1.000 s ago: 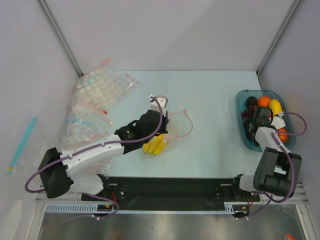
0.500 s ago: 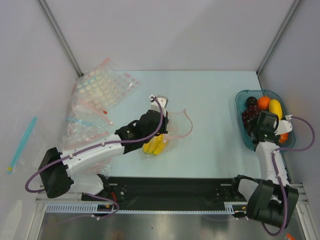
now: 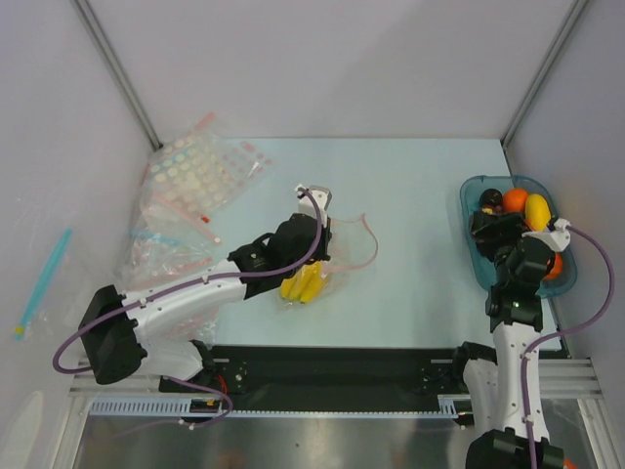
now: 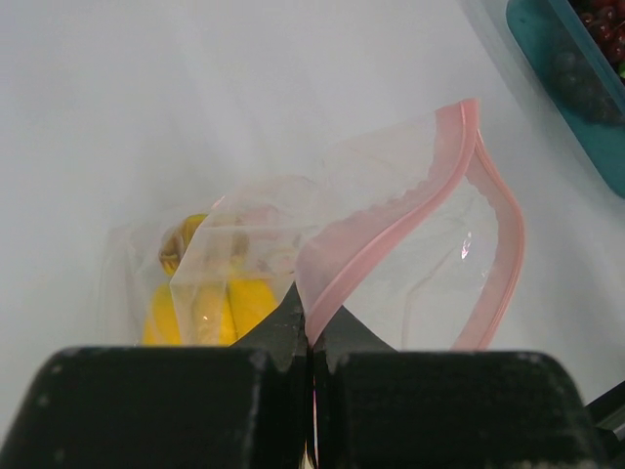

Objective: Place the food in the zip-top bag and seal the zipper
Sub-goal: Pick up the fake fruit from the bin, then place the fake fruit in the zipper food storage bag.

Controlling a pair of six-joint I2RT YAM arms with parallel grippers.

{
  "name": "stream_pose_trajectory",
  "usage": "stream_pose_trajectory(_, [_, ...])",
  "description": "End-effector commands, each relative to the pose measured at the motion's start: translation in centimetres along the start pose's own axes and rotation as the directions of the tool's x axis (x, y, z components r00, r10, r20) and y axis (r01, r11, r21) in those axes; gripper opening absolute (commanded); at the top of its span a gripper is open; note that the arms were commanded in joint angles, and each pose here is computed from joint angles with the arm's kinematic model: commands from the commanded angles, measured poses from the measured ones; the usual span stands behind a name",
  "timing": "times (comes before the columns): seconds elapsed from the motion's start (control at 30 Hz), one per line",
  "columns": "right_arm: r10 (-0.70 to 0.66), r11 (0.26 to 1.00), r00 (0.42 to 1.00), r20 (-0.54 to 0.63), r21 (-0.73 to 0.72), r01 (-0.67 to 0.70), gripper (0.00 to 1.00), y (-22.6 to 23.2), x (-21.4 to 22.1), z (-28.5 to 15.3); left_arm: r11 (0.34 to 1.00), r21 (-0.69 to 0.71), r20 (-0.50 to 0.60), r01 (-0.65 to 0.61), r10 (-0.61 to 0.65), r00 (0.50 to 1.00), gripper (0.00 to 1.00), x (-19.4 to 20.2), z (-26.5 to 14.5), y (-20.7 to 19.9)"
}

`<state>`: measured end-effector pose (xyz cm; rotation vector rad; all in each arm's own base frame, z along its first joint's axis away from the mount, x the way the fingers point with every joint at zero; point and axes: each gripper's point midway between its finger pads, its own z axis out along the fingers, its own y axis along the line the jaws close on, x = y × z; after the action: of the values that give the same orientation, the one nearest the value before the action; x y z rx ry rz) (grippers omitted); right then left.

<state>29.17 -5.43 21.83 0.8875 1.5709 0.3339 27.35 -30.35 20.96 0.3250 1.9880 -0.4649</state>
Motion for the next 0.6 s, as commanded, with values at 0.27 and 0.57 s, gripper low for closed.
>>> stream_pose_trajectory(0.27, [-0.301,0.641,0.953,0.013,-0.738,0.212,0.19,16.7,4.8,-7.1,1.000,0.023,0.012,0.015,-0.016,1.000,0.00,-1.4,0.2,-1.2])
stream_pose_trajectory(0.57, [-0.499,0.282,0.863,0.077,-0.928,0.246,0.20,22.0,12.1,-13.6,0.998,0.050,-0.006,0.025,-0.025,1.000,0.00,-1.2,0.3,-1.8])
